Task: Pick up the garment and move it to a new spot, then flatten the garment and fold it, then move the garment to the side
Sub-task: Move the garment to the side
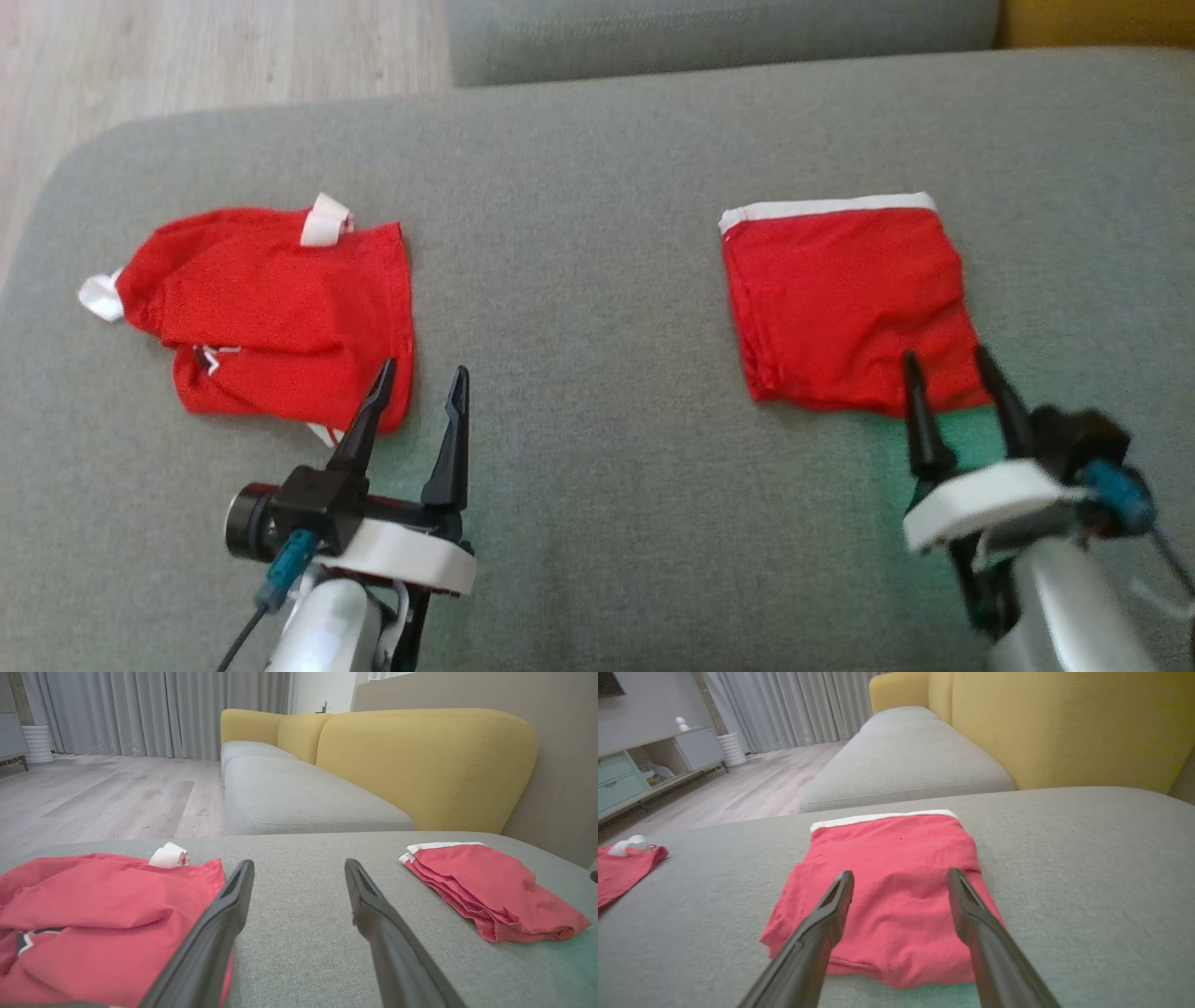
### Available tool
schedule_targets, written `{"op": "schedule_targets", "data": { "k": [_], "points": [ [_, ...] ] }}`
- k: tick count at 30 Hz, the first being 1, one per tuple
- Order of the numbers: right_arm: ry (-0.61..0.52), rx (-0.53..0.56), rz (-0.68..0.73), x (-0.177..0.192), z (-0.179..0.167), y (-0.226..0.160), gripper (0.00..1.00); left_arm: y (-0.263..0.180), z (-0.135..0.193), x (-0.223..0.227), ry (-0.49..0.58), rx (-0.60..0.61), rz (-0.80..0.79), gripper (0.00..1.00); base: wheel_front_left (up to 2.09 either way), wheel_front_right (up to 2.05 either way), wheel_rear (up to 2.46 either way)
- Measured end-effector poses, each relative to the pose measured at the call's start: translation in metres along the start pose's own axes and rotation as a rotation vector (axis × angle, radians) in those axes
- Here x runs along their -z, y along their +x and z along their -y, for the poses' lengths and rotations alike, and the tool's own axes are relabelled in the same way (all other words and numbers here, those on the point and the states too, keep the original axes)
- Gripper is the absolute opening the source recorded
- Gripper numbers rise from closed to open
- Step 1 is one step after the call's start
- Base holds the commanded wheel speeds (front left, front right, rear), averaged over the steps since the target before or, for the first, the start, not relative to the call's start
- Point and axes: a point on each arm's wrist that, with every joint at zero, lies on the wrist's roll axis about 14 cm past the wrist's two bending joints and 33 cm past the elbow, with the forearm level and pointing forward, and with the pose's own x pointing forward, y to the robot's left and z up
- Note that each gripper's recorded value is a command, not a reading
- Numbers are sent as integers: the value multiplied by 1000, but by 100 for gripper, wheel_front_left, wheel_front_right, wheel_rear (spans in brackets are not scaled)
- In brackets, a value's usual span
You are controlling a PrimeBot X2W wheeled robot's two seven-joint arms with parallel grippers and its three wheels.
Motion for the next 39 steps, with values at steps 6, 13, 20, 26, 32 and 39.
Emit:
{"op": "schedule_targets", "data": {
  "k": [6, 13, 20, 26, 32, 39],
  "points": [
    [8, 70, -71, -6, 25, 39, 100, 6, -7, 14, -5, -4, -38, 100, 0, 0, 0],
    [59, 150, -246, 16, 50, 79, 100, 22, -23, 16, -1, -30, -38, 100, 0, 0, 0],
    [49, 141, -431, 58, 48, 92, 100, 21, -36, 30, -6, -61, -76, 100, 0, 0, 0],
    [0, 85, -466, 58, 39, 100, 0, 25, -36, 28, -5, -59, -70, 100, 0, 0, 0],
    [-166, 23, -449, 44, 43, 94, 0, 31, -28, 17, -1, -35, -40, 100, 0, 0, 0],
    [-422, 23, -403, 4, 89, 85, 0, 38, -16, 12, -5, -4, -22, 100, 0, 0, 0]
  ]
}}
